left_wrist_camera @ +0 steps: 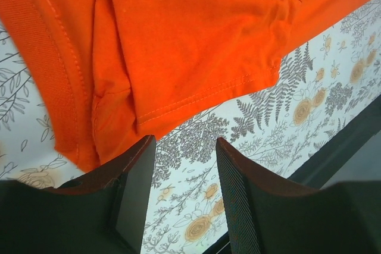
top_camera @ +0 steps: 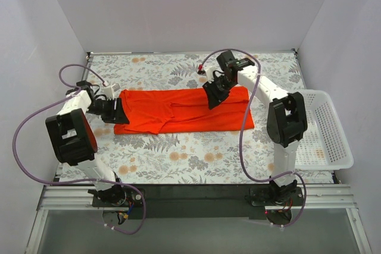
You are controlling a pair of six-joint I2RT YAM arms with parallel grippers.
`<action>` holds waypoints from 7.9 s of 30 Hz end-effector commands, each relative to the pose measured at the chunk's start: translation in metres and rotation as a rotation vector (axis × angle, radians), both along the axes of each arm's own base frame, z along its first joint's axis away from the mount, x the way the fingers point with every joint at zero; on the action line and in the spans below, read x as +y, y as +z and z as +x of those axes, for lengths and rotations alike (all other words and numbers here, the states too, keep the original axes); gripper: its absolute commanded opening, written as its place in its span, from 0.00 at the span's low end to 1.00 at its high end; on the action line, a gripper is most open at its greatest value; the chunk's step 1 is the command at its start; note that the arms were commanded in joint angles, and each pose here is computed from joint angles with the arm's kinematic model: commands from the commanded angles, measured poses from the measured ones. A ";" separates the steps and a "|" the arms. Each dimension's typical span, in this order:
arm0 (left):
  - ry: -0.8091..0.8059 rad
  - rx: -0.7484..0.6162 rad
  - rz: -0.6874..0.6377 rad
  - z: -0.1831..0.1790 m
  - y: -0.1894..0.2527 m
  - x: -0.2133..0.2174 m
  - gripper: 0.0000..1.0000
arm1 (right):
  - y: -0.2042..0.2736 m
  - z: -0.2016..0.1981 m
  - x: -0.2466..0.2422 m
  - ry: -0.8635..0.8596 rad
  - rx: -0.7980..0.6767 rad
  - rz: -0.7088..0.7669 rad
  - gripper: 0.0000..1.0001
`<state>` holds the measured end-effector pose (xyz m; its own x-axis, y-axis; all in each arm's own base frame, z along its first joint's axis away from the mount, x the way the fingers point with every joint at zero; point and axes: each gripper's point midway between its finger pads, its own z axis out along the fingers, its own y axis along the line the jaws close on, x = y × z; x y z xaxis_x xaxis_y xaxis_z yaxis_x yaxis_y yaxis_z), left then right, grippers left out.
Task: Fold and stack the t-shirts
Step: Fold the tshirt
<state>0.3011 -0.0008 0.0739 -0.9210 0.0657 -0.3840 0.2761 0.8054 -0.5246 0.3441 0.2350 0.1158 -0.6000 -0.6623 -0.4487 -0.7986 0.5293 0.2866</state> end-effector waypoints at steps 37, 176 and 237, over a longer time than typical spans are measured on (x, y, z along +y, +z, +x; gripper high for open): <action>0.112 0.085 0.103 0.006 -0.041 0.009 0.40 | -0.060 -0.099 0.253 -0.310 0.368 0.459 0.53; -0.096 -0.187 0.205 0.182 -0.009 -0.170 0.30 | -0.044 0.028 -0.012 -0.173 0.008 0.053 0.19; 0.173 -0.213 0.220 0.169 0.039 -0.030 0.42 | -0.076 0.066 -0.069 -0.033 -0.165 -0.301 0.21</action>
<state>0.4722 -0.0266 0.0824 -0.8600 0.0265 -0.5096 0.1905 0.9431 -0.2724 0.4101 0.1698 0.0308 -0.5828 -0.7420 -0.3313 -0.7888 0.6145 0.0114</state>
